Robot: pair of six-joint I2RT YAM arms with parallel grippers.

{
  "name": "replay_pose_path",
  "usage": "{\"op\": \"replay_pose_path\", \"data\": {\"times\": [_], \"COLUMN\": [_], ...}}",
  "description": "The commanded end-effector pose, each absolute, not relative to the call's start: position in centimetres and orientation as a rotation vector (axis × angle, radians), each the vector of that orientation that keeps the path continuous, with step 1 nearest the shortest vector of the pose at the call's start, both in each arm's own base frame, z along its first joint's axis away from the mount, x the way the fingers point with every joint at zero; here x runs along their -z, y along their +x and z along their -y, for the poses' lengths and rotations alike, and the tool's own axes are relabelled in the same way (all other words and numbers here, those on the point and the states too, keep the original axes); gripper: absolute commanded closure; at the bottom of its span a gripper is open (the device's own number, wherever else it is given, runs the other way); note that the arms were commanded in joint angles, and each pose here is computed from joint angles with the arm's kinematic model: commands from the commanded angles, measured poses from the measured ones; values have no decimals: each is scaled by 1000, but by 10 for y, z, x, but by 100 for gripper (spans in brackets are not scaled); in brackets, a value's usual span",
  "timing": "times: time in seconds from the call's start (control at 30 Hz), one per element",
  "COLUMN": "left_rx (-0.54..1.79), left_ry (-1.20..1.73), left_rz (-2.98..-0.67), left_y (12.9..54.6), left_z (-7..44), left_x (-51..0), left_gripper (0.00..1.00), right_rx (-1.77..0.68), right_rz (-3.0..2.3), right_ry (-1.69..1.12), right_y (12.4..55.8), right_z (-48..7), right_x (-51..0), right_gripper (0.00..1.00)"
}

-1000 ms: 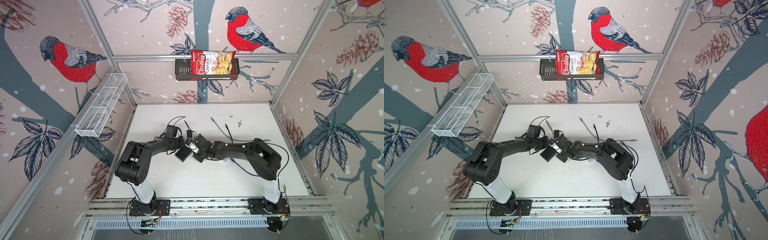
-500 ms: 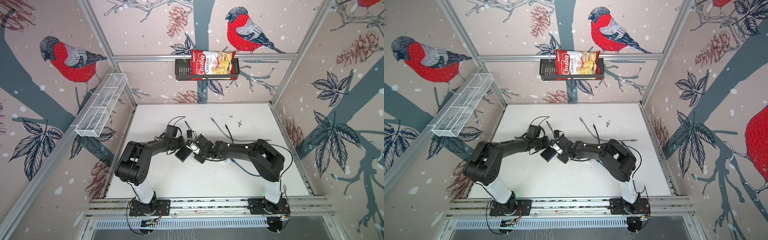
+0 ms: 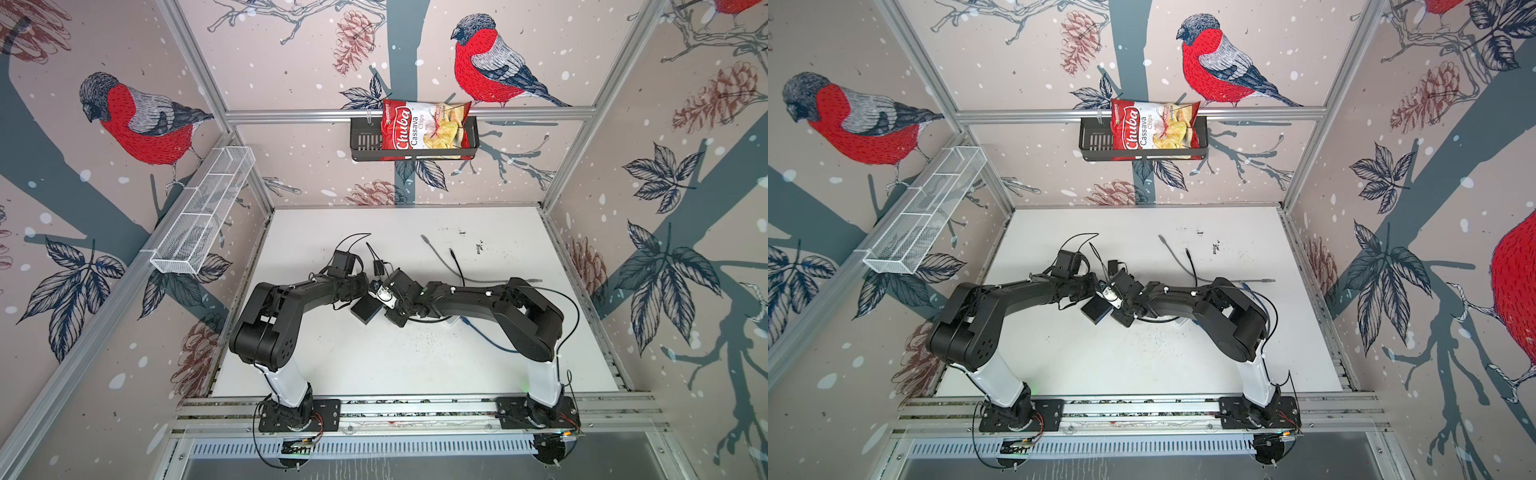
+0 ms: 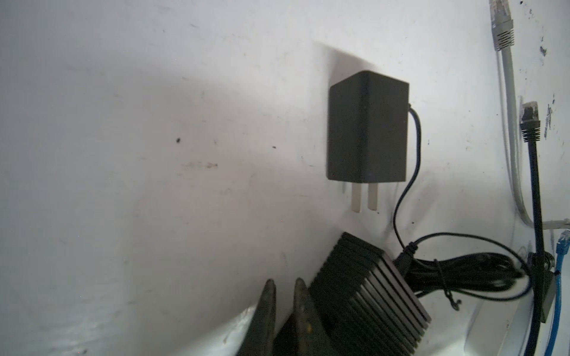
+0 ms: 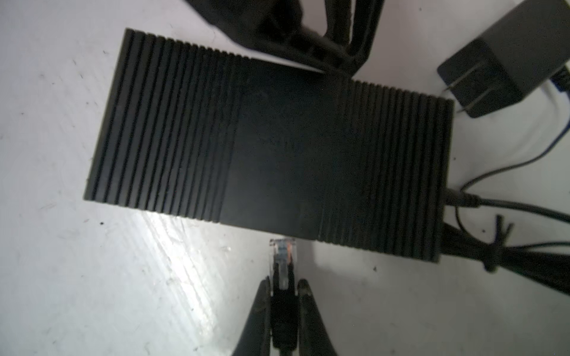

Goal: Insert the plug into the switch port

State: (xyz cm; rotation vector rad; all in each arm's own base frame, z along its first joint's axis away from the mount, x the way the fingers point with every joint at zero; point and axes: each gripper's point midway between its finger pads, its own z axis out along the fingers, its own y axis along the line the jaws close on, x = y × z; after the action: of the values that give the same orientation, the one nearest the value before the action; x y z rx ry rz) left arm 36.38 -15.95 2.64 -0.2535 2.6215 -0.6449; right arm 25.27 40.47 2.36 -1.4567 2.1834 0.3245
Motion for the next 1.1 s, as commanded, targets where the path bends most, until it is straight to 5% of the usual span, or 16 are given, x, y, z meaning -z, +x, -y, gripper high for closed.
{"op": "replay_pose_path", "data": {"times": [0.0, 1.07], "left_rx": [665, 813], "left_ry": [-241, -140], "left_rz": [-2627, -2632], "left_y": [361, 349], "left_z": [163, 199], "left_x": [-27, -23], "left_gripper": [86, 87], "right_rx": [-348, -395], "right_rz": [-2168, -2114], "right_ry": [-1447, -1320], "right_y": [255, 279], "right_z": [-413, -440], "right_x": [-26, -38], "right_gripper": [96, 95]}}
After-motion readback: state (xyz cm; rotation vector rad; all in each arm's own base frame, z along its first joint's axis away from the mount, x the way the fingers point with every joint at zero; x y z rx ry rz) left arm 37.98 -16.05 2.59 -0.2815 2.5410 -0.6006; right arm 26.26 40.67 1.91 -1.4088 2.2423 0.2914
